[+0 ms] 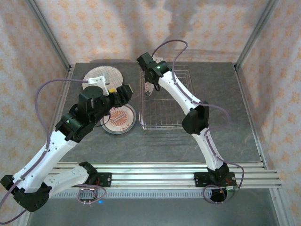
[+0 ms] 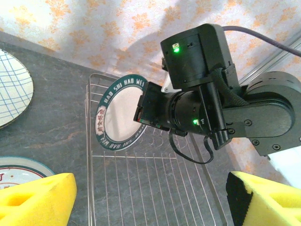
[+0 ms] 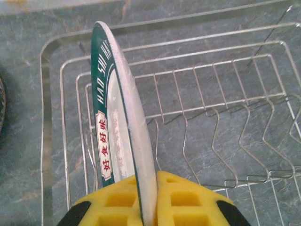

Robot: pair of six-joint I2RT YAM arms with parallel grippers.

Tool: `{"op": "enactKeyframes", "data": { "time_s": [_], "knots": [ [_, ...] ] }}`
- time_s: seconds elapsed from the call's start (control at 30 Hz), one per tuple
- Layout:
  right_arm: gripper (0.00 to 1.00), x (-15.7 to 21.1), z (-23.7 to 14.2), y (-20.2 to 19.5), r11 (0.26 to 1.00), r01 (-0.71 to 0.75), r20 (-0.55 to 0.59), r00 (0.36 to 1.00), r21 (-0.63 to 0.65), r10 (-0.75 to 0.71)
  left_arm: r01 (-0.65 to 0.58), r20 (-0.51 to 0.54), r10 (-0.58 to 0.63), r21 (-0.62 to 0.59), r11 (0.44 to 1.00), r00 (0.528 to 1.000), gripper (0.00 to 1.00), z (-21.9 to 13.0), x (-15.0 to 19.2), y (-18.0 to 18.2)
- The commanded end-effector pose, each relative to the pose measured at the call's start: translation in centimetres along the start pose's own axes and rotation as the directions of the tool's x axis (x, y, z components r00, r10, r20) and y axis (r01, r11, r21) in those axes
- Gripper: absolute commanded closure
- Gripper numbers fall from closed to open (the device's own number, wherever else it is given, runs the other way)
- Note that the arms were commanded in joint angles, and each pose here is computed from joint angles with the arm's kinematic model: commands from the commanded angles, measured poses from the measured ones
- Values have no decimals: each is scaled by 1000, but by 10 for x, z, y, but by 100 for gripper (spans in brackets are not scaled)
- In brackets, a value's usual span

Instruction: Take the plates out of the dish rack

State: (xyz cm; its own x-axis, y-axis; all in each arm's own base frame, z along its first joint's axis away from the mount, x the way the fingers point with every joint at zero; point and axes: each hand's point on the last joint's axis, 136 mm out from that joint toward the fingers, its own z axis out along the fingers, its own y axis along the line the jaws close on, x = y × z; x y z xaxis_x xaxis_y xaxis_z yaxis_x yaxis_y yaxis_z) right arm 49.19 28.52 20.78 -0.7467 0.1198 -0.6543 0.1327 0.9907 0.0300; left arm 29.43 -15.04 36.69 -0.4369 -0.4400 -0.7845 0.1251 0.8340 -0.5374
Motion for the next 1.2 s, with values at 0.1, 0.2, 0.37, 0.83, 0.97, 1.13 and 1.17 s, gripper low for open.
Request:
{"op": "enactKeyframes", "data": {
  "time_s": [0.1,0.2,0.37,0.83,0.97,1.13,1.17],
  "knots": [
    [100,-40,-55,-14,996,-90,141,986,0,89,18,46,-19,12,1000,999,14,-2,-10,-4],
    [100,-46,-70,-24,995,-95,163,982,16,91,31,60,-34,42,999,998,13,-5,-16,-11],
    [100,-59,-103,-41,993,-115,211,971,14,109,52,70,-58,90,995,996,12,-7,-27,-26],
    [100,-88,-189,-100,980,-183,259,946,-75,196,220,-36,-218,221,950,975,8,30,-24,-67],
    [100,-92,-208,-120,969,-220,255,936,-115,243,312,-121,-290,256,915,949,8,54,-13,-82],
    [100,-93,-227,-139,950,-261,231,927,-172,297,453,-239,-397,270,849,886,7,89,4,-100],
    [100,-92,-229,-143,943,-274,215,925,-191,313,475,-255,-413,275,836,874,7,95,6,-104]
  ]
}}
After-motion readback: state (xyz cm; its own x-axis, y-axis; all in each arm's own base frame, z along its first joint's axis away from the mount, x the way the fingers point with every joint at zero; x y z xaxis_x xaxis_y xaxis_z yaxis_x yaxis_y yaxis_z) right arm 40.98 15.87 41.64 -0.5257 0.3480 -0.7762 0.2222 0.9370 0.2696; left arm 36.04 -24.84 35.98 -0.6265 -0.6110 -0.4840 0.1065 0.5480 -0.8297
